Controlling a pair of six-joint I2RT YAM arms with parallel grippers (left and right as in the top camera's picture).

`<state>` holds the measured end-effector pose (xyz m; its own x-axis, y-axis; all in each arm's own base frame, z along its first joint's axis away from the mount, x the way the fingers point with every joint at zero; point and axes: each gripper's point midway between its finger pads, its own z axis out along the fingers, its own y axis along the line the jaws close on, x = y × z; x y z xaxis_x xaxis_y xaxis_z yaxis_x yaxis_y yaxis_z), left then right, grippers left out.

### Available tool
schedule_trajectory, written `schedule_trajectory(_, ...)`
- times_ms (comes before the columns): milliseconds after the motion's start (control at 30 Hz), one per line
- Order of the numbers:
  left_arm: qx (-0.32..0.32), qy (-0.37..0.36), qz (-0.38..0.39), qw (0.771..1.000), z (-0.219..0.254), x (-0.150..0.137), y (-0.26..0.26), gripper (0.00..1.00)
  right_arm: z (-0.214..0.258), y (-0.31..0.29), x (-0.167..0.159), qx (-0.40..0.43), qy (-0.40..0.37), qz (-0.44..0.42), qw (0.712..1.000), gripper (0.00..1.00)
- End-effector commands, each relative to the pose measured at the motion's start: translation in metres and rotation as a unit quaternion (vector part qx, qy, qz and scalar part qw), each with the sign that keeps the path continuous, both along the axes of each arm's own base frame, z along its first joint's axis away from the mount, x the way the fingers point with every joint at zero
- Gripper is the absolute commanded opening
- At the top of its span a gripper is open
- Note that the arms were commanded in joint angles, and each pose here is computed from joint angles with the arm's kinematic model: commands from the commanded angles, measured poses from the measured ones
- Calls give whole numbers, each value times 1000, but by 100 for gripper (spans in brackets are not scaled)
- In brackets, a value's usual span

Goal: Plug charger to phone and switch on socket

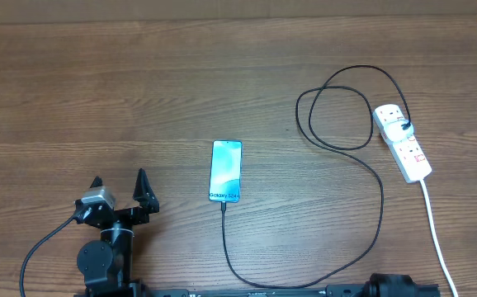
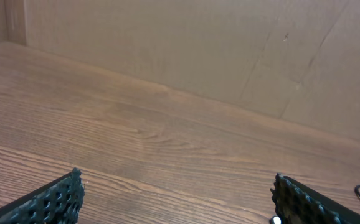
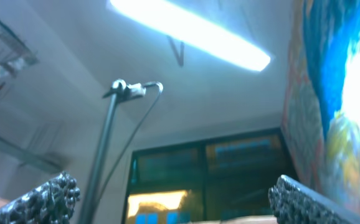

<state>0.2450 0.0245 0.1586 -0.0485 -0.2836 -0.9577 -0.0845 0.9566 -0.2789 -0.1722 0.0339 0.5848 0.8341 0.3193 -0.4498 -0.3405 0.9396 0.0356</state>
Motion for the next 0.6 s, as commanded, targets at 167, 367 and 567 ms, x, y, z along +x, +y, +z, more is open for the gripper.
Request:
schedule_trajectory(167, 15, 0, 2, 1000, 0, 0, 1, 100, -29, -21, 172, 48, 109, 2, 993, 100)
schedule_trajectory(367, 15, 0, 2, 1000, 0, 0, 1, 100, -122, -28, 307, 97, 261, 44, 960, 100)
schedule_trajectory(567, 15, 0, 2, 1000, 0, 0, 1, 99, -237, -41, 395, 168, 357, 57, 917, 100)
